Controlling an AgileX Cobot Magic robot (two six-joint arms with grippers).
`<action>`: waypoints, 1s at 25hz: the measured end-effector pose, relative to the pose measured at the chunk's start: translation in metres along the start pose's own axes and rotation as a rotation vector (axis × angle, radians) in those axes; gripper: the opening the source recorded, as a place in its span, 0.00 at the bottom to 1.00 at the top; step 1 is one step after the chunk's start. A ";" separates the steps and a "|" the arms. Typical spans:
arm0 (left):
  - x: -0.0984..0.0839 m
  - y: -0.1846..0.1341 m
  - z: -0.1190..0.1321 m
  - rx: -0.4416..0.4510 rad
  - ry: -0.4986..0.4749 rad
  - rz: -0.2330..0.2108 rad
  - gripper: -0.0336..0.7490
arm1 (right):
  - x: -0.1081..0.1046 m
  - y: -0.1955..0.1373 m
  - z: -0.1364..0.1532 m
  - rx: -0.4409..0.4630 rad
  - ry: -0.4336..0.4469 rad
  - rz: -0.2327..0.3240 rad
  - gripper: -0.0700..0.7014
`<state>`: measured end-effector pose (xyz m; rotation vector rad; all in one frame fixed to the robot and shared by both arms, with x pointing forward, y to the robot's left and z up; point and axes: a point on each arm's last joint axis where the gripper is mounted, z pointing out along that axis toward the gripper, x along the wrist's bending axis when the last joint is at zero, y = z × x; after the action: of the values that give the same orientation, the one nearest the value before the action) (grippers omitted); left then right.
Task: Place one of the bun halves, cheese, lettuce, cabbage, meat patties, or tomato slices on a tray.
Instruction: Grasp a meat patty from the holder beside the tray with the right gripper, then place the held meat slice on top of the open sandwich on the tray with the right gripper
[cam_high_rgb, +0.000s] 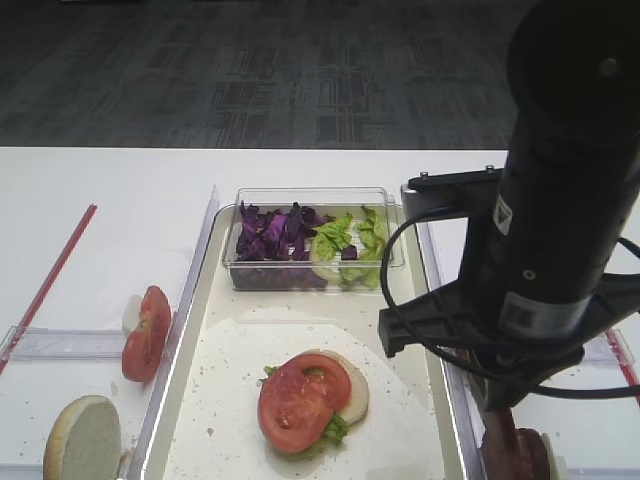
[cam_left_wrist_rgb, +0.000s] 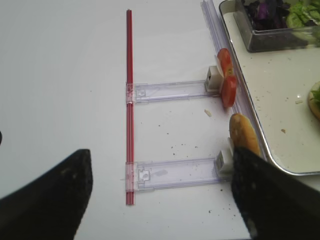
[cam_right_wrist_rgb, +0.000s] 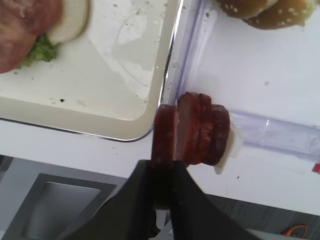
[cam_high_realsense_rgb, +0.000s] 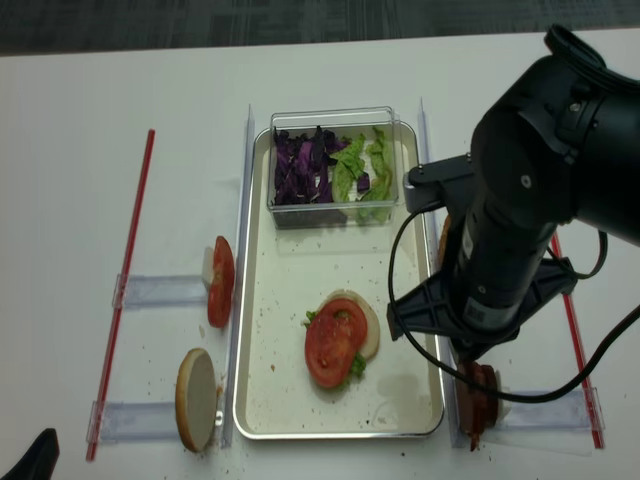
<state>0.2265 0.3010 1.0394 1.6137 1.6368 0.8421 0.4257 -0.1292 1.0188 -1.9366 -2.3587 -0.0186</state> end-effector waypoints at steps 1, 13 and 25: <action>0.000 0.000 0.000 0.000 0.000 0.000 0.71 | 0.001 0.001 0.000 -0.006 0.008 -0.012 0.25; 0.000 0.000 0.000 0.000 0.000 0.000 0.71 | 0.010 0.005 -0.015 -0.107 0.262 -0.159 0.25; 0.000 0.000 0.000 0.000 0.000 0.000 0.71 | -0.006 0.020 -0.035 -0.210 0.651 -0.228 0.25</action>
<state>0.2265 0.3010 1.0394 1.6137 1.6368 0.8421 0.4485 -0.1337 1.0526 -1.4086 -2.1499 -0.8063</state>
